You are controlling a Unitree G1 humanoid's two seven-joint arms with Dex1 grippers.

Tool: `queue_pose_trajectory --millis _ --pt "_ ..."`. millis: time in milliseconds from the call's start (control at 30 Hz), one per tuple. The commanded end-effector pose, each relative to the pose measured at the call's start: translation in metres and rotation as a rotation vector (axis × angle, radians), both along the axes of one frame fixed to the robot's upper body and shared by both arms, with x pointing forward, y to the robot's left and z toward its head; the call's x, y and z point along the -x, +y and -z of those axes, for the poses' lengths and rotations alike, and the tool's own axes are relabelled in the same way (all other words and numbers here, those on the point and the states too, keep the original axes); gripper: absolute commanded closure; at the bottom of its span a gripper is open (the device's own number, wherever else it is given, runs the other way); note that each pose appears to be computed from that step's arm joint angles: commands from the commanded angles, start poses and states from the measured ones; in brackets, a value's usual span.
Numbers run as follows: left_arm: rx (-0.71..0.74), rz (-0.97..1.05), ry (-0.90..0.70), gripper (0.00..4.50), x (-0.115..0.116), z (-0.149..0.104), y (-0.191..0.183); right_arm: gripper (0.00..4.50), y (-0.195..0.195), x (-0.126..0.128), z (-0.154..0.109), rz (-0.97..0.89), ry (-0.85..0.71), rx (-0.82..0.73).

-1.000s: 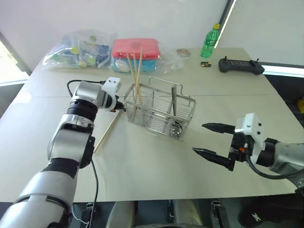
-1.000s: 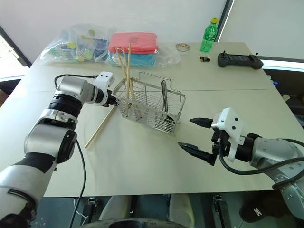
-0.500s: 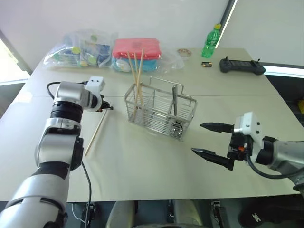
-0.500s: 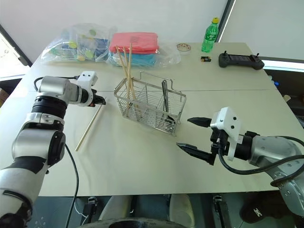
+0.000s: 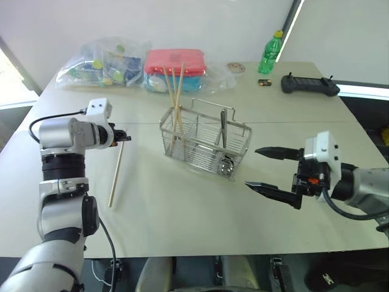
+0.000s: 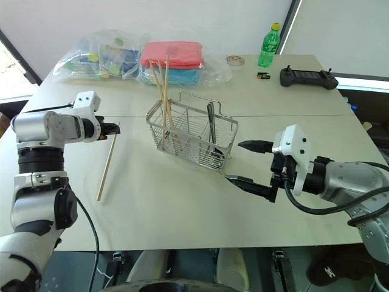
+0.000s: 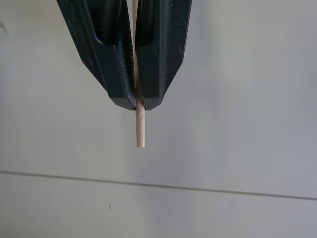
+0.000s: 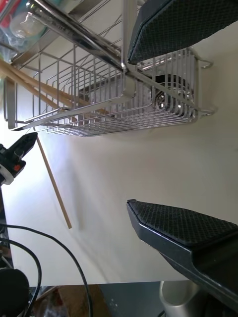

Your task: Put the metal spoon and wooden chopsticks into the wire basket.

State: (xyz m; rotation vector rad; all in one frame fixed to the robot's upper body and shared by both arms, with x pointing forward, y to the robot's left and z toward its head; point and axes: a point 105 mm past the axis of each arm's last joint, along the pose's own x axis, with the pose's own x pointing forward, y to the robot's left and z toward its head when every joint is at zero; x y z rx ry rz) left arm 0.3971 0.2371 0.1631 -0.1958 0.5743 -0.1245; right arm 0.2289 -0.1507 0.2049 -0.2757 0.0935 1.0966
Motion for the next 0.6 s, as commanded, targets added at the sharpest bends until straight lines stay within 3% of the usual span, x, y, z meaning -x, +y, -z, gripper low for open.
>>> queue_pose_trajectory --millis 33,200,333,433,600 --pt "0.071 -0.021 -0.254 4.49 -0.005 -0.053 0.005 0.02 0.003 0.002 -0.011 -0.016 -0.039 -0.007" --pt "0.172 -0.012 -0.677 4.49 0.003 -0.145 0.009 0.02 0.002 -0.001 -0.012 -0.008 -0.041 -0.011" --pt "0.162 0.033 -1.082 4.49 0.033 -0.235 0.005 0.02 -0.001 -0.003 -0.015 0.002 -0.043 -0.006" --pt "0.214 0.112 -1.212 4.49 0.045 -0.266 -0.017 0.02 -0.003 -0.004 -0.016 0.007 -0.042 -0.008" --pt "0.285 0.294 -1.250 4.49 0.044 -0.271 -0.083 0.02 -0.004 -0.005 -0.015 0.018 -0.041 -0.002"
